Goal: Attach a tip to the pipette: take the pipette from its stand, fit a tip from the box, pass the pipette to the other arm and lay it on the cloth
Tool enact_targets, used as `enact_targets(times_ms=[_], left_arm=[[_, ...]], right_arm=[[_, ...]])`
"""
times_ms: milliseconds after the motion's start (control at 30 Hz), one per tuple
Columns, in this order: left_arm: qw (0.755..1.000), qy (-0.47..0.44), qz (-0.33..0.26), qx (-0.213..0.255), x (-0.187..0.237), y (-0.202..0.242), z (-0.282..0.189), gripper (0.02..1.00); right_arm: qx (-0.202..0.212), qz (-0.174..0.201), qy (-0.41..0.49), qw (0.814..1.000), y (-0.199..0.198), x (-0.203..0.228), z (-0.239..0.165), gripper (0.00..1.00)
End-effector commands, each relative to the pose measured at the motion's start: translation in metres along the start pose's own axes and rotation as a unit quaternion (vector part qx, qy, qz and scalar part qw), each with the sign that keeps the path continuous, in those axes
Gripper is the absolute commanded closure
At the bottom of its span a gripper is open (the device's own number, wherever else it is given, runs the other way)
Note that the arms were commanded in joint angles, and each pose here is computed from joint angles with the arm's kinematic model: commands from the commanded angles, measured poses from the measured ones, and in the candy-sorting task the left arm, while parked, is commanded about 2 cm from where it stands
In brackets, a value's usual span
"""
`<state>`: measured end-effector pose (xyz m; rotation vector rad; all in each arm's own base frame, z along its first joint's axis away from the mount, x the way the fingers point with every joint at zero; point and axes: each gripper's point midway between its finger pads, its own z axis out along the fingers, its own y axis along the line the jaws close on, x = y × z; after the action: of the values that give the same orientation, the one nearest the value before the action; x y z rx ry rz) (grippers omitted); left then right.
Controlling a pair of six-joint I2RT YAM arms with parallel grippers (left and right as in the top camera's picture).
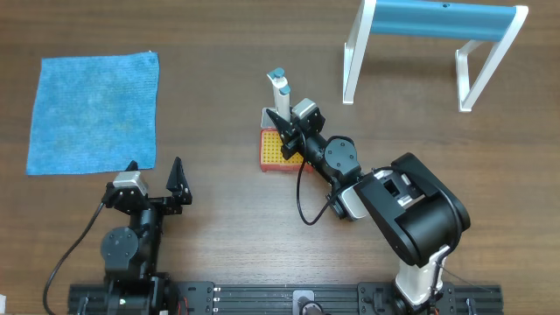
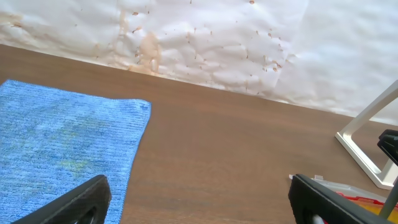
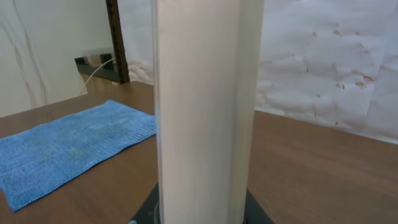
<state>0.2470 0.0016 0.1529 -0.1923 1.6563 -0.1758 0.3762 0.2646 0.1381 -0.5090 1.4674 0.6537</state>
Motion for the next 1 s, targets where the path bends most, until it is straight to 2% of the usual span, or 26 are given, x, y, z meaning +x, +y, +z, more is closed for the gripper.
enact_targets(times_ms=[33, 100, 167, 733, 1000], left_arm=[[1.0, 0.0, 0.005, 0.004, 0.001, -0.001, 0.0, 0.095], [1.0, 0.0, 0.005, 0.004, 0.001, -0.001, 0.0, 0.095], [1.0, 0.0, 0.005, 0.004, 0.001, -0.001, 0.0, 0.095], [1.0, 0.0, 0.005, 0.004, 0.001, -0.001, 0.0, 0.095], [1.0, 0.0, 0.005, 0.004, 0.001, -0.001, 0.0, 0.093]], right_arm=[[-0.021, 0.005, 0.036, 0.999, 0.008, 0.029, -0.001, 0.921], [-0.026, -0.038, 0.043, 0.998, 0.012, 0.034, -0.003, 0.919], [-0.026, -0.051, 0.046, 0.997, 0.012, 0.037, -0.005, 0.921], [-0.025, -0.042, 0.09, 0.995, 0.012, 0.07, -0.02, 0.921], [-0.025, -0.042, 0.089, 0.995, 0.012, 0.07, -0.02, 0.921]])
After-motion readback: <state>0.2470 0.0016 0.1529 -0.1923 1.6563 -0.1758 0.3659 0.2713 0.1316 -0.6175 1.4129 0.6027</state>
